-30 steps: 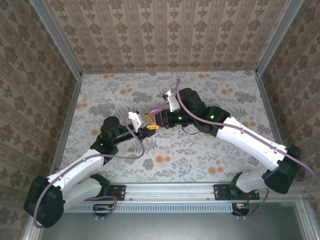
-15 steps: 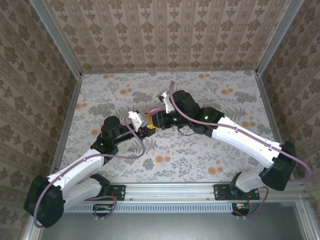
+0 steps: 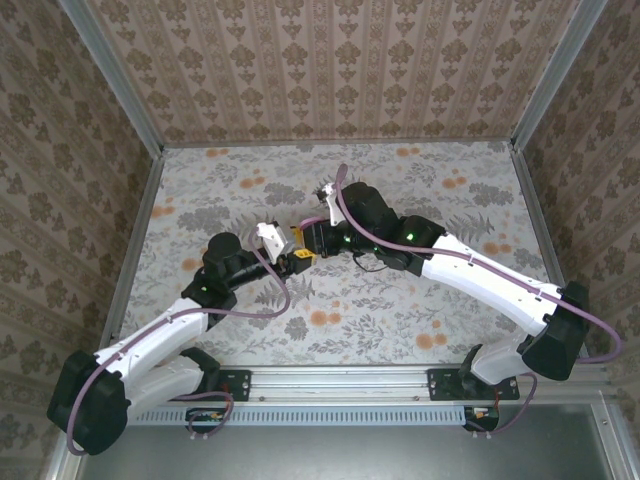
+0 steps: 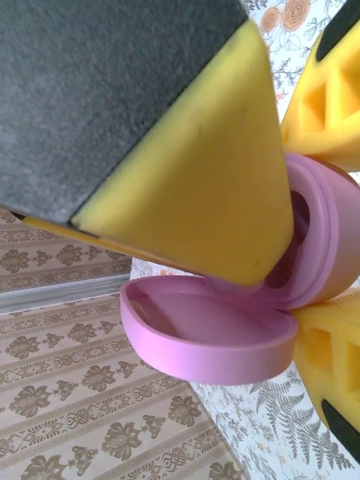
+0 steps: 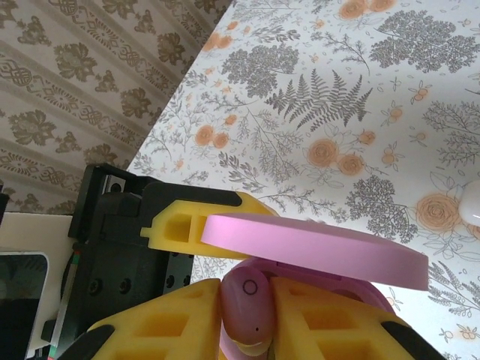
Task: Insert the wireless bluetooth earbuds into the charging case
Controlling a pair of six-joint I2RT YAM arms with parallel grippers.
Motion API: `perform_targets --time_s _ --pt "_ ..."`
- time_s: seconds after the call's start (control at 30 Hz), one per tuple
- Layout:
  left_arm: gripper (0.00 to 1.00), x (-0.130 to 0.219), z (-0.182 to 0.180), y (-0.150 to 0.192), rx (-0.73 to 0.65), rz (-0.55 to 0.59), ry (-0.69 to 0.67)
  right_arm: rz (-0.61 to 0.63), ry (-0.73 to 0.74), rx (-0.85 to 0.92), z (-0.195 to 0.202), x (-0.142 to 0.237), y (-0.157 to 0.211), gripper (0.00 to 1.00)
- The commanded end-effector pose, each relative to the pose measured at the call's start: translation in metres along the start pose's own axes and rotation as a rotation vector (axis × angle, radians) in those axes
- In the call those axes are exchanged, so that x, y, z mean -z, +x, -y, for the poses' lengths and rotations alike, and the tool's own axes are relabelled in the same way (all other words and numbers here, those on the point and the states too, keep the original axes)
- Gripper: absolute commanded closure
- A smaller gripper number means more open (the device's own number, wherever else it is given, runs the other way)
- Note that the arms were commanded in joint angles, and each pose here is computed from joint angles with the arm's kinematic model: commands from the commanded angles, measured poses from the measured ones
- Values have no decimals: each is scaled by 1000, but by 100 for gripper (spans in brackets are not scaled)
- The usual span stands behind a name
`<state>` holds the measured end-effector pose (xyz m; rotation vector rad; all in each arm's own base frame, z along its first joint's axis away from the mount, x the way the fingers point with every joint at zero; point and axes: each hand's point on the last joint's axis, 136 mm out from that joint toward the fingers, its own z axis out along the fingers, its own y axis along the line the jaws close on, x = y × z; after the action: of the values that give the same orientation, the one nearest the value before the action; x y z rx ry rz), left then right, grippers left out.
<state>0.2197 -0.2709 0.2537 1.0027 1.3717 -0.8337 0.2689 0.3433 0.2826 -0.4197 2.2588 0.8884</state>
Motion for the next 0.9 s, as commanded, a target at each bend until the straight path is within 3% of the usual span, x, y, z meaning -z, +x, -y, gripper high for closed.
perform_targets --time_s 0.0,0.5,0.87 --pt "62 -1 -1 -28 -17 76 -1 18 -19 15 -8 -3 -5 74" --pt "62 0 -6 -29 -16 80 -32 -20 -17 30 -8 0 5 73" --pt "62 3 -4 -30 -23 84 -34 -6 82 -7 10 4 1 70"
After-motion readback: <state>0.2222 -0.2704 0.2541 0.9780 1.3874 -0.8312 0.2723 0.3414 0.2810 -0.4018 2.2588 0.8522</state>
